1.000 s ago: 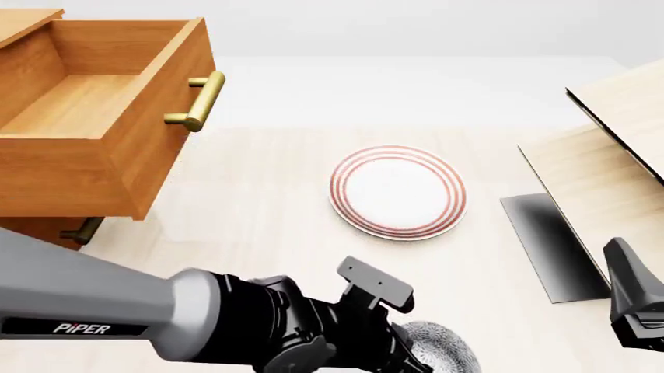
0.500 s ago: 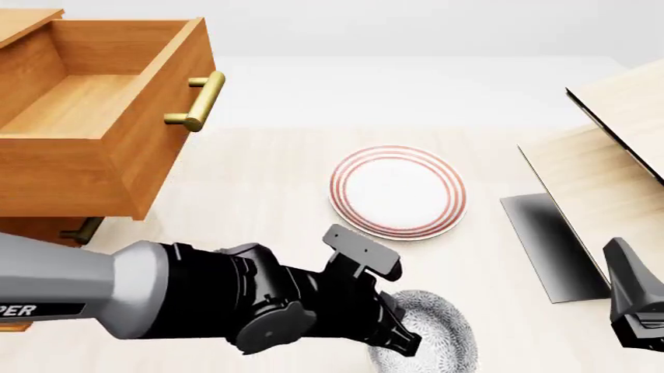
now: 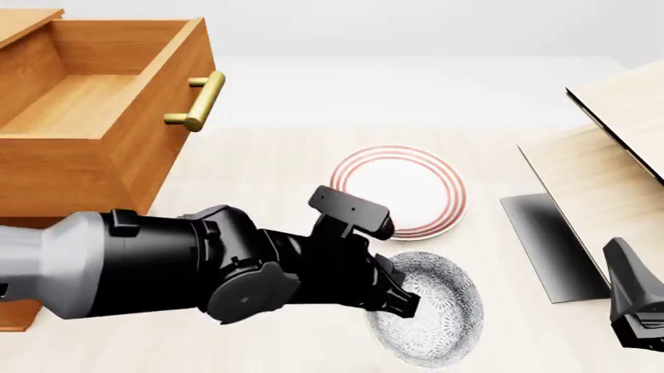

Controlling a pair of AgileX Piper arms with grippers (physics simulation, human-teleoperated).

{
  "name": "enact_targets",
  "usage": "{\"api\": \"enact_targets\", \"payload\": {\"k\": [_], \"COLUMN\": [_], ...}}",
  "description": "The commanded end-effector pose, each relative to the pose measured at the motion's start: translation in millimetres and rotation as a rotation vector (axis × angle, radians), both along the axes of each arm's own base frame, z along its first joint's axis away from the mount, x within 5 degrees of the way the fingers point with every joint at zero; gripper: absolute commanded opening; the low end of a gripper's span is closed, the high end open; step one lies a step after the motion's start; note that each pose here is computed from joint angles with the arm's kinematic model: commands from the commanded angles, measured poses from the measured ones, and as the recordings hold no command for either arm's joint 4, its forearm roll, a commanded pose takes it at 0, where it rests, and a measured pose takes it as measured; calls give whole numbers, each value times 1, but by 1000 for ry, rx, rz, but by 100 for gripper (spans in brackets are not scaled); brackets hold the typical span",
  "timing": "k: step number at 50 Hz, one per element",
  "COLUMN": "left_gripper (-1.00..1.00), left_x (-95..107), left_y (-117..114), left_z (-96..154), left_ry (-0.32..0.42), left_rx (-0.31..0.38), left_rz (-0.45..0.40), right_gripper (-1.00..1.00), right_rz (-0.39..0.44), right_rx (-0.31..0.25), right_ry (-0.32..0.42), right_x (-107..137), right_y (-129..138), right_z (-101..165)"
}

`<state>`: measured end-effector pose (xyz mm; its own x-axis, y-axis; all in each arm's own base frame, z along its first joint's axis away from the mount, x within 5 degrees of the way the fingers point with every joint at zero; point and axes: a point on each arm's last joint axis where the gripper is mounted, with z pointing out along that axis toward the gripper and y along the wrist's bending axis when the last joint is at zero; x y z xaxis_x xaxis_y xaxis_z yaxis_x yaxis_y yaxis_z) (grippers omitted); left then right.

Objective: Open the top drawer of the cabinet and put the bowl in it.

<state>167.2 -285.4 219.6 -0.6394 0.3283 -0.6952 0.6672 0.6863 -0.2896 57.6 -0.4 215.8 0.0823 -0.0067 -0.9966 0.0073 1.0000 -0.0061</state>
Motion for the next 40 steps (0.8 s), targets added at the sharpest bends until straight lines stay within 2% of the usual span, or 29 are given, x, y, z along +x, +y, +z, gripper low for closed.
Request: {"api": "enact_targets", "payload": {"k": [1,18,40], "left_gripper": [-100,-100,-100], "left_x": [7,20,46], "left_y": [4,4,13], "left_z": [25,50,101], "left_ry": [-3,1,-8], "left_rx": [-33,-23,-11], "left_rz": [34,65,131], "right_gripper": [100,100,100], "right_rz": [1,1,1], "right_rx": [1,1,1], "right_ry": [-1,-1,-1], "right_x": [0,0,0], "right_y": [0,0,0], "right_z": [0,0,0]}}
